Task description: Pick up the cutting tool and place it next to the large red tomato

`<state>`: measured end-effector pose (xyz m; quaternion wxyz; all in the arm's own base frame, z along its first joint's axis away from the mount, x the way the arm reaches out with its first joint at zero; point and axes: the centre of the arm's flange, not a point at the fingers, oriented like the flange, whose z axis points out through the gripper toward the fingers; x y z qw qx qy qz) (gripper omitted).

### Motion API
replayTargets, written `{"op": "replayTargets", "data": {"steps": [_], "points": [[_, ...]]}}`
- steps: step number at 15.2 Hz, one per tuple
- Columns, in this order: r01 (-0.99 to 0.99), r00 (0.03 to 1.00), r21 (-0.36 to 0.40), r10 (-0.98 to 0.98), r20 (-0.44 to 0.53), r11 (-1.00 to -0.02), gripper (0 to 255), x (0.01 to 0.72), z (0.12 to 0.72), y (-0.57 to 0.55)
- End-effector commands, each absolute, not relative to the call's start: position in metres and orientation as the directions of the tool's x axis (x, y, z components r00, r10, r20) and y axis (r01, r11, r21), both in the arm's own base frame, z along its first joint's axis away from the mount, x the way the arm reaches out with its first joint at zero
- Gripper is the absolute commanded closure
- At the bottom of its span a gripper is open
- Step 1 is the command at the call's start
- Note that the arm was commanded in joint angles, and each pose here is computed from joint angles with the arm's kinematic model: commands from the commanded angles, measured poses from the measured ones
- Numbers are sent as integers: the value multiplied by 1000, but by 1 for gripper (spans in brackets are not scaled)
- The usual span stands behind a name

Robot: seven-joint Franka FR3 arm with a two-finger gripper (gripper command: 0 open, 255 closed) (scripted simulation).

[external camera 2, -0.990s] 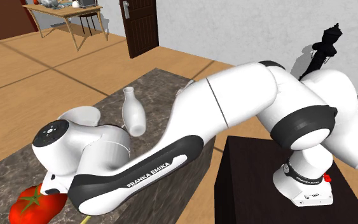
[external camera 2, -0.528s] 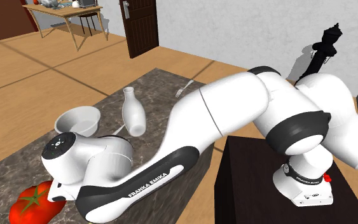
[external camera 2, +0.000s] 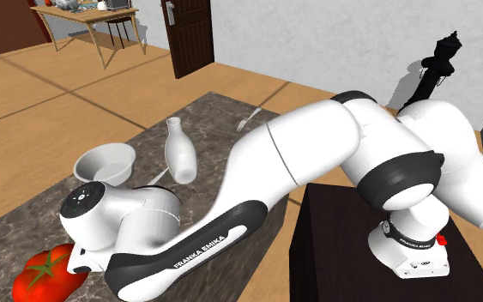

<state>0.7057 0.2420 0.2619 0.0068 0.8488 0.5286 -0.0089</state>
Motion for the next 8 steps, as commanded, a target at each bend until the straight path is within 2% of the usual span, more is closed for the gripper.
{"op": "replayTargets", "data": {"steps": [1, 6, 8], "points": [[897, 441, 2, 897, -22, -441, 0, 706, 262, 242], [897, 441, 2, 897, -22, -441, 0, 706, 262, 242], [897, 441, 2, 897, -22, -441, 0, 706, 288, 243]]}}
